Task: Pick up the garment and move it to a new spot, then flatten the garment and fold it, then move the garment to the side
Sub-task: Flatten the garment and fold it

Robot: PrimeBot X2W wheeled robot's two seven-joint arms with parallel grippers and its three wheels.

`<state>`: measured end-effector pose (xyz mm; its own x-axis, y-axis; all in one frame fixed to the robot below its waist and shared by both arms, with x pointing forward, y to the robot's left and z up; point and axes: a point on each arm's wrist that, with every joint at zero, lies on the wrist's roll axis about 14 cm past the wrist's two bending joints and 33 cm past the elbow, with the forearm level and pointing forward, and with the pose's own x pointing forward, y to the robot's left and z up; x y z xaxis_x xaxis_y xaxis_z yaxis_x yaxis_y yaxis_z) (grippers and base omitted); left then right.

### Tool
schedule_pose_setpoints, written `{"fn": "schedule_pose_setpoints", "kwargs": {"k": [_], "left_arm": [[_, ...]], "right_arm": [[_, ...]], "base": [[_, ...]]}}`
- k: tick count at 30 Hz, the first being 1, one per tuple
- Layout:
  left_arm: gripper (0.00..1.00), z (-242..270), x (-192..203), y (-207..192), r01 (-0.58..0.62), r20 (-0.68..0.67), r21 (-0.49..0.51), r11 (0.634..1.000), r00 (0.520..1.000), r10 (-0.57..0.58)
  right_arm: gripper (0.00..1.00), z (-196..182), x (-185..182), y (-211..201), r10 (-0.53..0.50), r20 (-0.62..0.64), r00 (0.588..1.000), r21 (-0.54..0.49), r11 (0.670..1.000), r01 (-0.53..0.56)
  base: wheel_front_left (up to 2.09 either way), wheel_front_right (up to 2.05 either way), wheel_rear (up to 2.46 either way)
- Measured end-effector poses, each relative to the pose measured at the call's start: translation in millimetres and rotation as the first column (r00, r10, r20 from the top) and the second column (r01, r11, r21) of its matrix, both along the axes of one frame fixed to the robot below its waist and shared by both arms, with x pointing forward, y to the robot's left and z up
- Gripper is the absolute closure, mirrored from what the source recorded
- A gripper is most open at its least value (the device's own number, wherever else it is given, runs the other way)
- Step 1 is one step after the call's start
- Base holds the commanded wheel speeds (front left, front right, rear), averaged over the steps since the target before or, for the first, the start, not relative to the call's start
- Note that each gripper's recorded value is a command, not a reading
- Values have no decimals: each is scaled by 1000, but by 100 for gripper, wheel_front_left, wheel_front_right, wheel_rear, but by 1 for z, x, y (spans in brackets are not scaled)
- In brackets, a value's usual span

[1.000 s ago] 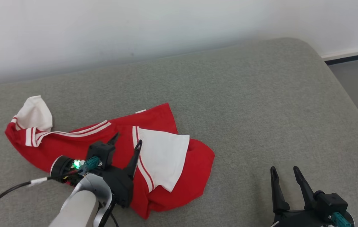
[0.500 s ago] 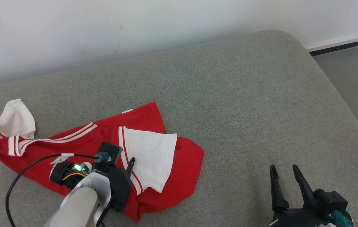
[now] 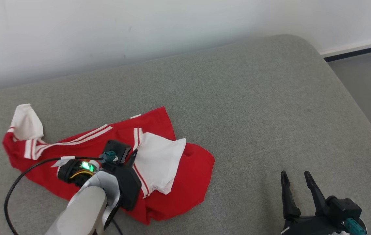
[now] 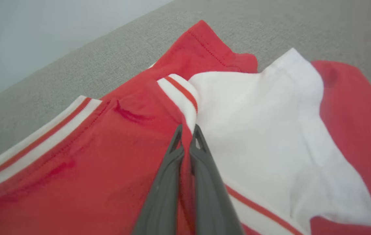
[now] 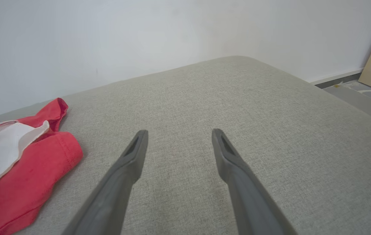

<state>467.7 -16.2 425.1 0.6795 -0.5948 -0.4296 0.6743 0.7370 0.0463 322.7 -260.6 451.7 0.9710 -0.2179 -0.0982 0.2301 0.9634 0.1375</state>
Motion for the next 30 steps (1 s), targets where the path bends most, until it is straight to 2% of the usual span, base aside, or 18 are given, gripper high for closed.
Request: {"fn": "schedule_pose_setpoints", "kwargs": {"k": [6, 11, 14, 22, 25, 30], "left_arm": [[100, 56, 3, -21, 14, 125, -194, 981, 992, 10], [100, 96, 0, -14, 4, 217, -314, 949, 974, 67], [100, 102, -7, 6, -35, 237, -348, 937, 963, 124], [100, 106, -42, 80, -197, 252, -441, 876, 909, 332], [100, 98, -60, 107, -284, 208, -486, 827, 881, 425], [100, 68, -88, 145, -430, 114, -483, 763, 833, 542]], "right_arm": [[0, 0, 0, 6, 18, 2, 1000, 5, 1000, -18], [0, -5, 1, 16, 51, -10, 999, 7, 999, -51], [0, -5, 6, 24, 81, -8, 997, 6, 997, -80], [0, -3, 21, 52, 175, 4, 985, 8, 985, -175], [0, -1, 27, 61, 203, 12, 979, 7, 979, -203], [0, 0, 33, 73, 240, 16, 971, 6, 971, -241]], "base": [[0, 0, 0], [0, 0, 0], [0, 0, 0], [0, 0, 0], [0, 0, 0], [0, 0, 0]]}}
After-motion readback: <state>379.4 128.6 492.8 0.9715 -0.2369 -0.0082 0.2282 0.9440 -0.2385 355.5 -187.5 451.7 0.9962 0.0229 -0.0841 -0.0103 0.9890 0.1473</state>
